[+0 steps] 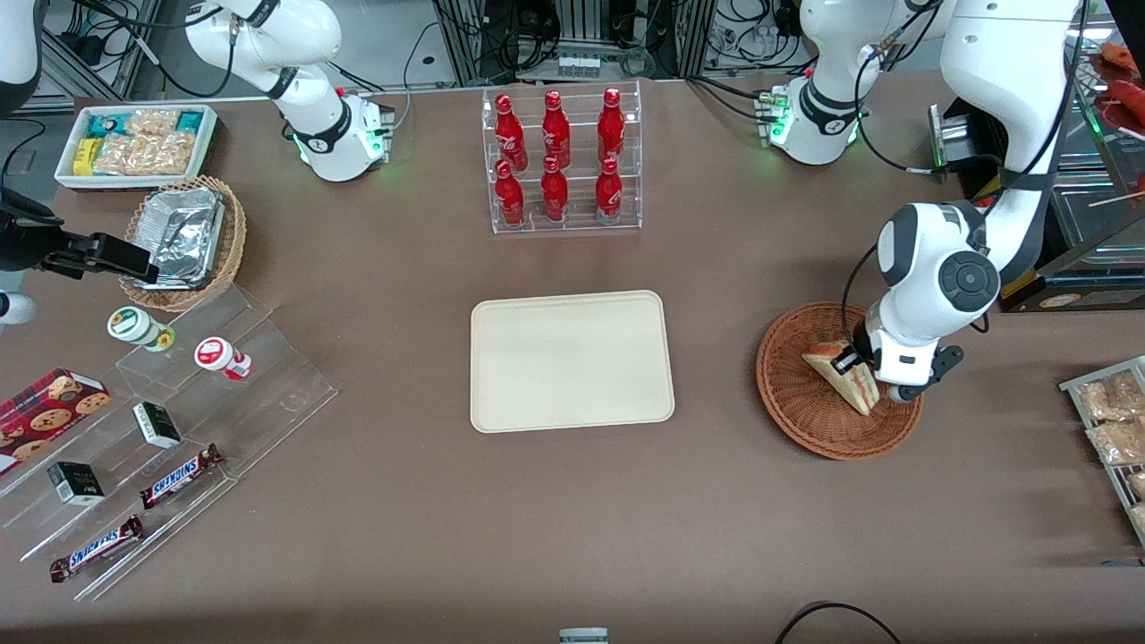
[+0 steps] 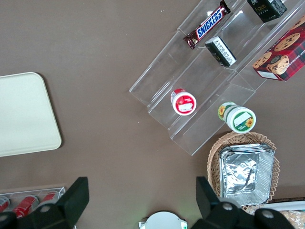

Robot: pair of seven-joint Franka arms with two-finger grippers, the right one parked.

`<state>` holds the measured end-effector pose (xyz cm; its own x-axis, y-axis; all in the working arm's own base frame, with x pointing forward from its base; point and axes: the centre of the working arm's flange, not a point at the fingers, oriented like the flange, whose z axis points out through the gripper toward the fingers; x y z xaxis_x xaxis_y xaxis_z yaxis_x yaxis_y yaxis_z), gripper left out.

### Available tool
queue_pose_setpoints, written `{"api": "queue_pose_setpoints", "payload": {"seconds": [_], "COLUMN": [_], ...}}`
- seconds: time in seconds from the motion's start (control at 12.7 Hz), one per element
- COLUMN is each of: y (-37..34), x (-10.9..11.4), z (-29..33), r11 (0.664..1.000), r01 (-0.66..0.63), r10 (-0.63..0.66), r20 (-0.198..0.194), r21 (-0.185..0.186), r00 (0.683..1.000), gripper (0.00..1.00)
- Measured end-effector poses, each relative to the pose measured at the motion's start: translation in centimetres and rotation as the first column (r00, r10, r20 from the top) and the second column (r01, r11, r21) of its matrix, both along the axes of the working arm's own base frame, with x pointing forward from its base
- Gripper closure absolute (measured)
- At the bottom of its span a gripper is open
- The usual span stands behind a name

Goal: Place sandwich from basket to tray
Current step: 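Lift the sandwich and carry it with the left gripper over the tray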

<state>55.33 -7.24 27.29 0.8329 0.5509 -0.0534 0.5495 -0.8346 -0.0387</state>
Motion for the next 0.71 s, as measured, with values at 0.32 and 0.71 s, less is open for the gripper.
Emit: {"api": "queue_pose_setpoints", "payload": {"seconds": [0.32,0.71], "y": [-8.6,-24.6], "x": [0.9,-1.7], "z": [6.0,6.3], "r11": [0.989,0.943], "r01": [0.145,0.332], "r10": [-0.144,-0.331], "r20": [-0.055,-0.074], "r21": [0.01,0.008], "r00": [0.988,0.941], "gripper": [0.79,0.85]}}
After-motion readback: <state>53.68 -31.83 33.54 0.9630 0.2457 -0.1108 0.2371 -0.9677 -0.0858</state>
